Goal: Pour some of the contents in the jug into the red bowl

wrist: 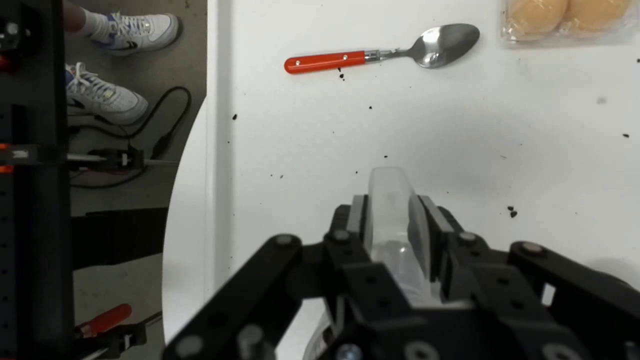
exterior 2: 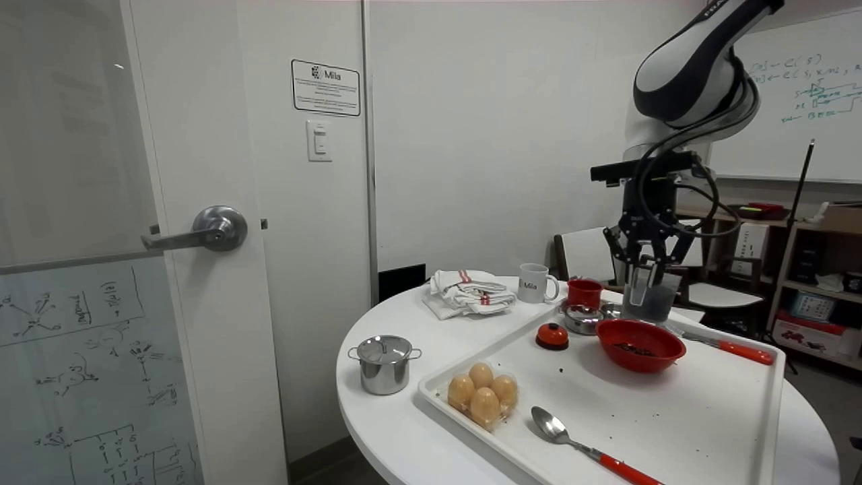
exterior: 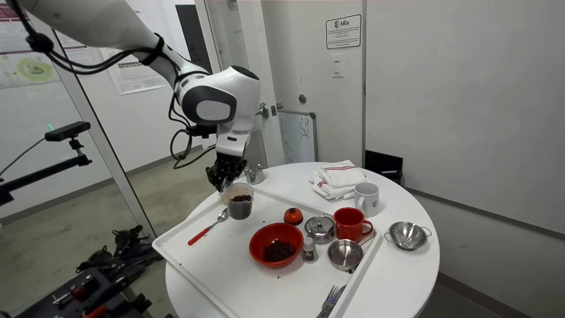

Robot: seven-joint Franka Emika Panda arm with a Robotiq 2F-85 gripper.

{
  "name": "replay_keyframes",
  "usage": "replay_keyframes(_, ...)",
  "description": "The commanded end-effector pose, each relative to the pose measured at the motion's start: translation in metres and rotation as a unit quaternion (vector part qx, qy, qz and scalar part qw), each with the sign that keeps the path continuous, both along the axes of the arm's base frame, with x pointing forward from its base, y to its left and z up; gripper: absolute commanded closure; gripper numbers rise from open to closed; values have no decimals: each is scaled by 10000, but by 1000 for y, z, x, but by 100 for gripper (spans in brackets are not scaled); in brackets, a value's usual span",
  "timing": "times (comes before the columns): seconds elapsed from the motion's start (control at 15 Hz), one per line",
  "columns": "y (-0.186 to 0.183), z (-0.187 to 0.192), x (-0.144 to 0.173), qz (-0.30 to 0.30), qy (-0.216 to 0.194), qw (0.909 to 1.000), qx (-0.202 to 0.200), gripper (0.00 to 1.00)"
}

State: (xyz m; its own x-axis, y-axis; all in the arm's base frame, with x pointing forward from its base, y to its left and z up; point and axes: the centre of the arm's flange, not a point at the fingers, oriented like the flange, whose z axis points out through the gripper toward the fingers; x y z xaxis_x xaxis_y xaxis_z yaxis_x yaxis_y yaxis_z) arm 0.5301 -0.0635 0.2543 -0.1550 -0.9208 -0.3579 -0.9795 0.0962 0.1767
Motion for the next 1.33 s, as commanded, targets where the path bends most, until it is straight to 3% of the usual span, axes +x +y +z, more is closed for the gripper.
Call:
replay_keyframes(0.0, -6, 3, -3, -48, -3, 10000, -2, 73)
replay_keyframes(0.07, -7, 3, -4, -59, -3, 10000, -4, 73)
replay_keyframes(0.13, -6, 1, -3, -45, 8, 10000, -3, 90)
replay_keyframes(0.47, 5, -28, 20, 590, 768, 9920, 816, 90)
replay_keyframes(0.67, -8, -32, 25, 670, 920, 9852, 1282, 90)
replay_keyframes(0.93, -38, -24, 20, 477, 670, 9799, 1816, 90)
replay_keyframes(1.27, -69, -14, 2, 566, -282, 9652, 2537, 90)
